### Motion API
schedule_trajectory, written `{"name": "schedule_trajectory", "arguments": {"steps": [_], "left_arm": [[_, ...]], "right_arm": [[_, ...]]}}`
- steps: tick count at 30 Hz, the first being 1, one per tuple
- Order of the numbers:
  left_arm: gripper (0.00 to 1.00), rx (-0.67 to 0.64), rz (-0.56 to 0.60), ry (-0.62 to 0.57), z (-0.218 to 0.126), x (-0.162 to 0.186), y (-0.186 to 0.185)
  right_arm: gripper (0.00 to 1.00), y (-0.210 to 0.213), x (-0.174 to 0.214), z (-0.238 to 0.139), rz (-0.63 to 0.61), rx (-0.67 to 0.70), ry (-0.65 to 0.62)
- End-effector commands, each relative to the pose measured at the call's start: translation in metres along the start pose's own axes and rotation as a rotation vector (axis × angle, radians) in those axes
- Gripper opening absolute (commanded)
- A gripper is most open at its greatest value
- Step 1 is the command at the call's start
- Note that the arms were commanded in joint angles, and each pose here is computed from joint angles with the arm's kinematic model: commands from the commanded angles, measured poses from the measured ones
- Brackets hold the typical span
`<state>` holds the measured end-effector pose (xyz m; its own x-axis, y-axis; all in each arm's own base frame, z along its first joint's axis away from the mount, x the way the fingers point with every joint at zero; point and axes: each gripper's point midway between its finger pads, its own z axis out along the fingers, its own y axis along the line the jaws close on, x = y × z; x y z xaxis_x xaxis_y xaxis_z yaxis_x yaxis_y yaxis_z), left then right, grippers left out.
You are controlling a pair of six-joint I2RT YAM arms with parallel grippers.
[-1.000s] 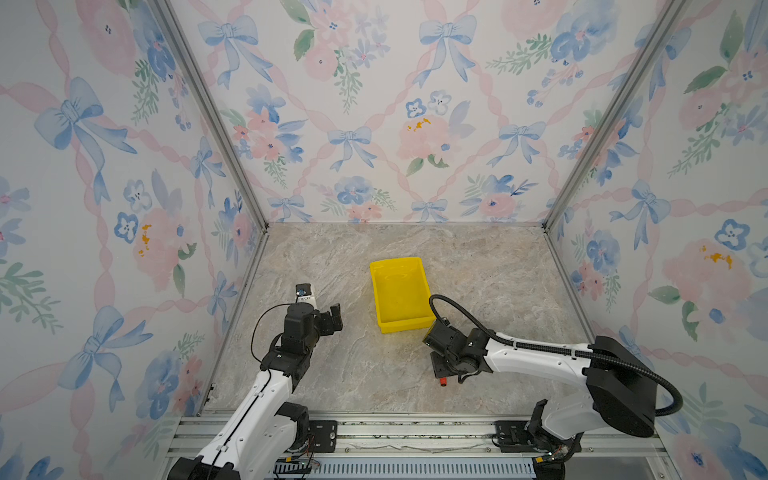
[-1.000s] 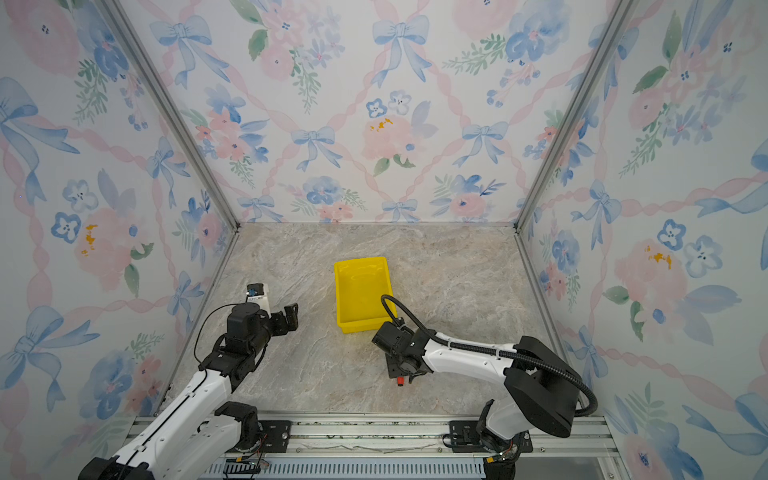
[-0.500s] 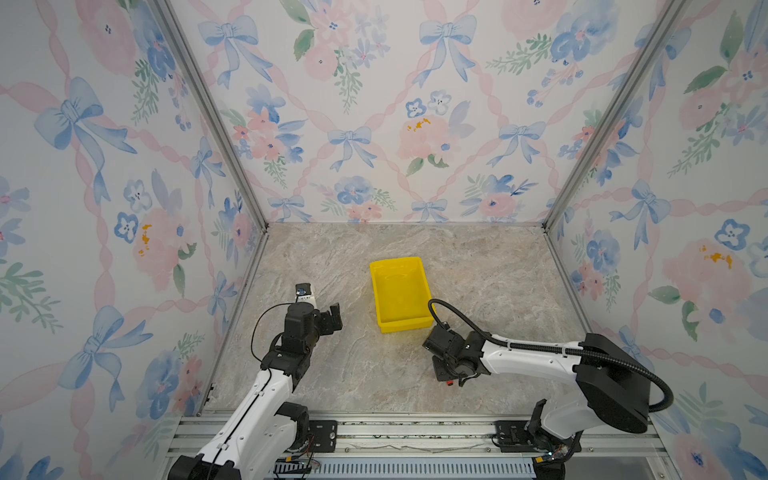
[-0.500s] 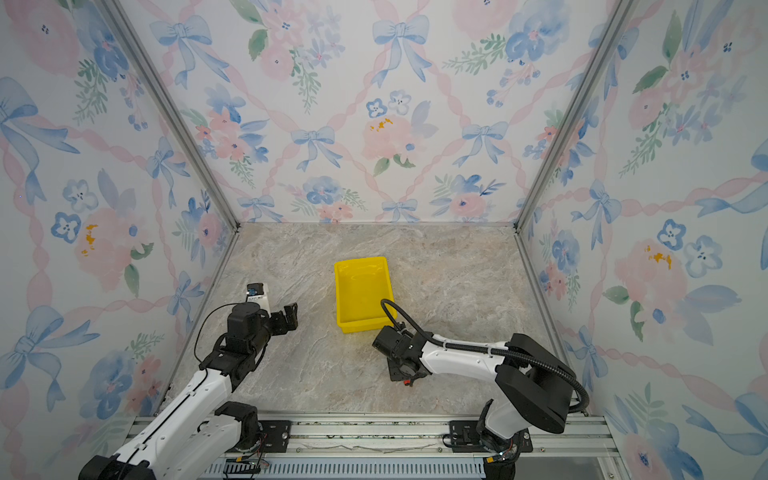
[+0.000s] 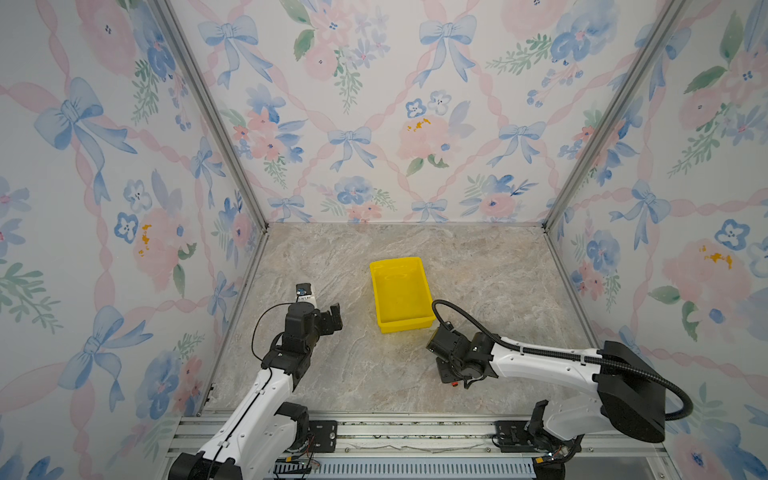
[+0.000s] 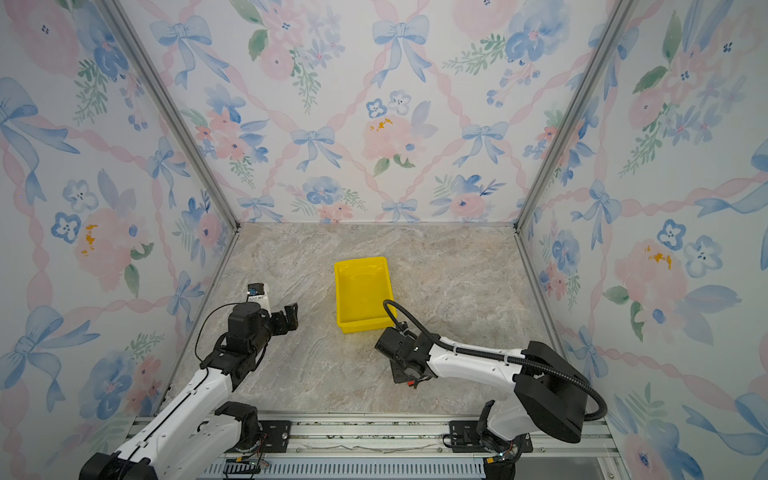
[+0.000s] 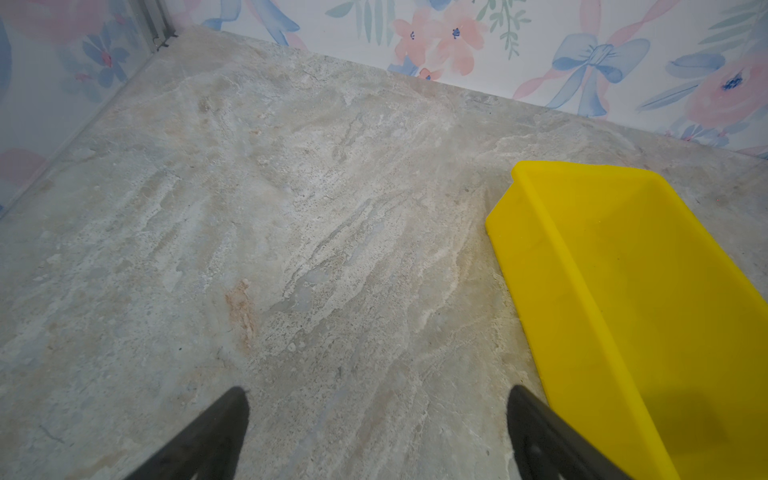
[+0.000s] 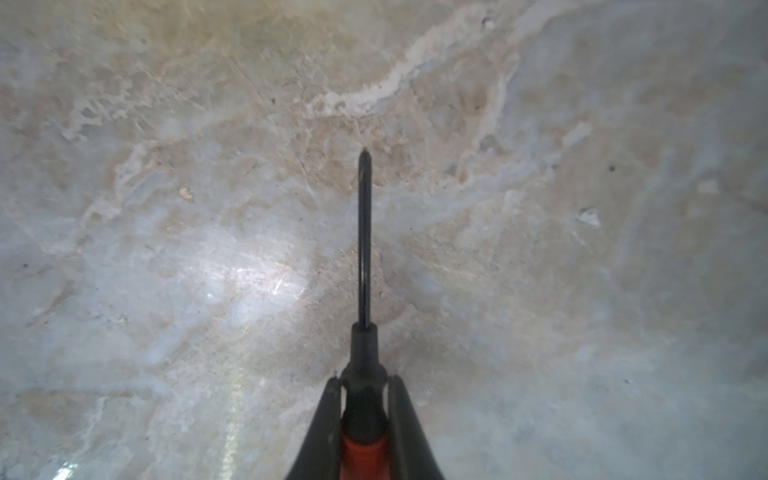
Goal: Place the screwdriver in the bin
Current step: 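Lift the screwdriver with the right gripper and carry it over the yellow bin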
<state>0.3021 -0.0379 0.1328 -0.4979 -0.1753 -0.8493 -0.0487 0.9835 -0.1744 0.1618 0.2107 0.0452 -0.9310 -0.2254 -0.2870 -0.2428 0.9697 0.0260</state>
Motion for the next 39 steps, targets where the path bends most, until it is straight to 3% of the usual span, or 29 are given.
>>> {"name": "schedule_trajectory", "arguments": {"steps": [1, 9, 20, 26, 34, 39], "left_arm": [[0.97, 0.008, 0.015, -0.030, 0.000, -0.010, -0.002], [0.97, 0.007, 0.010, -0.028, 0.001, -0.010, 0.000], [0.98, 0.009, 0.008, -0.044, -0.002, -0.013, 0.000], [0.98, 0.054, 0.013, -0.068, -0.007, -0.019, -0.008], [0.98, 0.406, 0.019, -0.108, -0.022, -0.026, -0.070], [0.98, 0.505, 0.040, -0.081, -0.028, -0.021, -0.089]], "right_arm": [[0.08, -0.009, -0.012, -0.029, -0.016, 0.029, -0.065], [0.08, -0.016, -0.055, -0.082, -0.018, 0.007, -0.188], [0.08, 0.003, -0.179, -0.118, 0.007, -0.073, -0.293], [0.08, 0.025, -0.216, -0.103, 0.040, -0.119, -0.311], [0.07, 0.050, -0.240, -0.058, 0.035, -0.124, -0.268], [0.07, 0.053, -0.246, -0.032, 0.044, -0.111, -0.239]]}}
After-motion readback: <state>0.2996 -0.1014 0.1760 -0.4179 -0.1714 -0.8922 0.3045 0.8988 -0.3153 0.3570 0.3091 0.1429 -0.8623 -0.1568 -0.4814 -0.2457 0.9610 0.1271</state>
